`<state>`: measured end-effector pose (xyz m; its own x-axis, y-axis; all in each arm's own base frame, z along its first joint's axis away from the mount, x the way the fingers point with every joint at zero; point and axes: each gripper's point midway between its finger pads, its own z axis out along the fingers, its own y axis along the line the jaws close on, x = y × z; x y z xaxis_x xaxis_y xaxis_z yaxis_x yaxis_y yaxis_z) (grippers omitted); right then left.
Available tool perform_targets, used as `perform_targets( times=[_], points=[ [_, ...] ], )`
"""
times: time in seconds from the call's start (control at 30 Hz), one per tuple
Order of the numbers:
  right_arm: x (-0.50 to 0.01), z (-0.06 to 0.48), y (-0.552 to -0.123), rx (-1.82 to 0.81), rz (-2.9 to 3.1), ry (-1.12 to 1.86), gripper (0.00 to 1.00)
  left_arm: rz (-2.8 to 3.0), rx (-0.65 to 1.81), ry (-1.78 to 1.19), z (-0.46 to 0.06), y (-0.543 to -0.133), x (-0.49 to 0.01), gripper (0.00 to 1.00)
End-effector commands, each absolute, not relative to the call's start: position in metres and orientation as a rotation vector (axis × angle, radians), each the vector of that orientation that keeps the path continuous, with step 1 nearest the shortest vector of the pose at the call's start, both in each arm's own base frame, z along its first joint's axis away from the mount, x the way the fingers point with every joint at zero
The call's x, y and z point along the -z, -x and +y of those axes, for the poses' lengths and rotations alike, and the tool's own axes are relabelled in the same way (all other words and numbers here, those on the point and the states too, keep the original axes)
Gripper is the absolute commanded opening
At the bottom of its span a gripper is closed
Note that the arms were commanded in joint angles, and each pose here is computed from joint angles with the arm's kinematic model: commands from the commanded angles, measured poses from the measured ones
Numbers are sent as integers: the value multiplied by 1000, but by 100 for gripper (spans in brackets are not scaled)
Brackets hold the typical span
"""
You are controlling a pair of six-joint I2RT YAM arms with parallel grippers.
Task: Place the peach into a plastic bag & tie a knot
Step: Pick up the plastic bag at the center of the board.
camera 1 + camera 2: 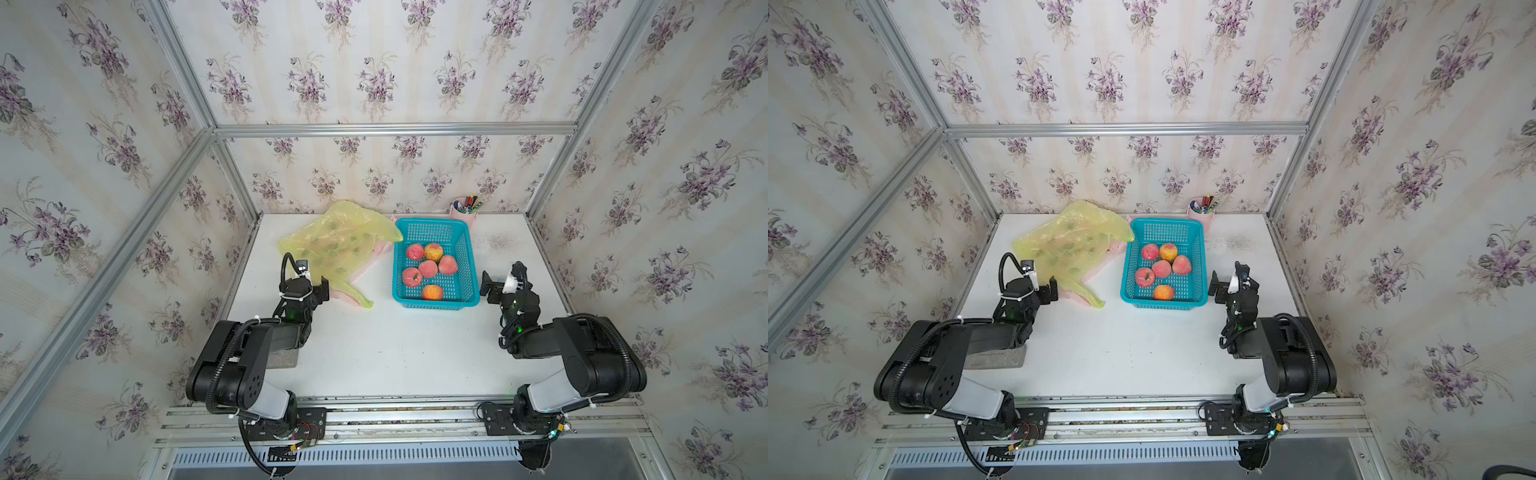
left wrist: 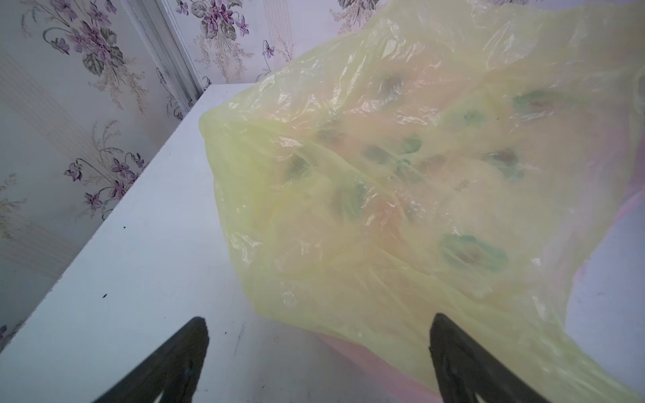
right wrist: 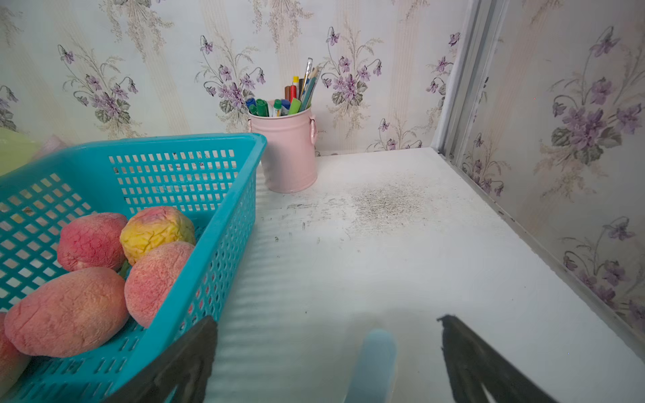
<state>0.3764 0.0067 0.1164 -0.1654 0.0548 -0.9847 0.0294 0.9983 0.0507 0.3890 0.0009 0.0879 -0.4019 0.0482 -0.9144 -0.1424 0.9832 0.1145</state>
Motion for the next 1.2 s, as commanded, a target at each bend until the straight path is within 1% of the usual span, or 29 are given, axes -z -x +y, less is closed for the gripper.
perform_targets(
  times=[0.0, 0.7, 0.8, 0.87, 0.93, 1.03, 1.07, 1.1, 1.13, 1.17],
  points=[
    [-120, 7, -376, -18, 1722, -50, 100, 1952, -207, 76, 1, -391, -93, 100],
    [-120, 7, -376, -19, 1722, -50, 100, 1952, -206, 74, 1, -391, -93, 100],
    [-133, 6, -377, -10, 1701, -58, 100, 1990, -198, 16, -7, -393, -104, 99],
    [-146, 1, -380, -7, 1747, -106, 100, 2059, -260, 126, 5, -387, -125, 100],
    [-158, -13, -379, -2, 1769, -253, 100, 2107, -273, 253, 14, -379, -141, 99],
    [-170, -27, -374, -29, 1786, -452, 100, 2106, -175, 357, 10, -366, -160, 99],
    [-169, -33, -368, -73, 1782, -591, 100, 2099, -108, 387, 5, -360, -166, 99],
    [-169, -29, -366, -137, 1812, -624, 100, 2098, -31, 416, -1, -354, -173, 99],
    [-174, -17, -367, -204, 1851, -581, 99, 2117, 59, 409, -11, -349, -180, 99],
    [-179, -3, -367, -281, 1889, -533, 92, 2154, 188, 350, -32, -345, -190, 99]
  ],
)
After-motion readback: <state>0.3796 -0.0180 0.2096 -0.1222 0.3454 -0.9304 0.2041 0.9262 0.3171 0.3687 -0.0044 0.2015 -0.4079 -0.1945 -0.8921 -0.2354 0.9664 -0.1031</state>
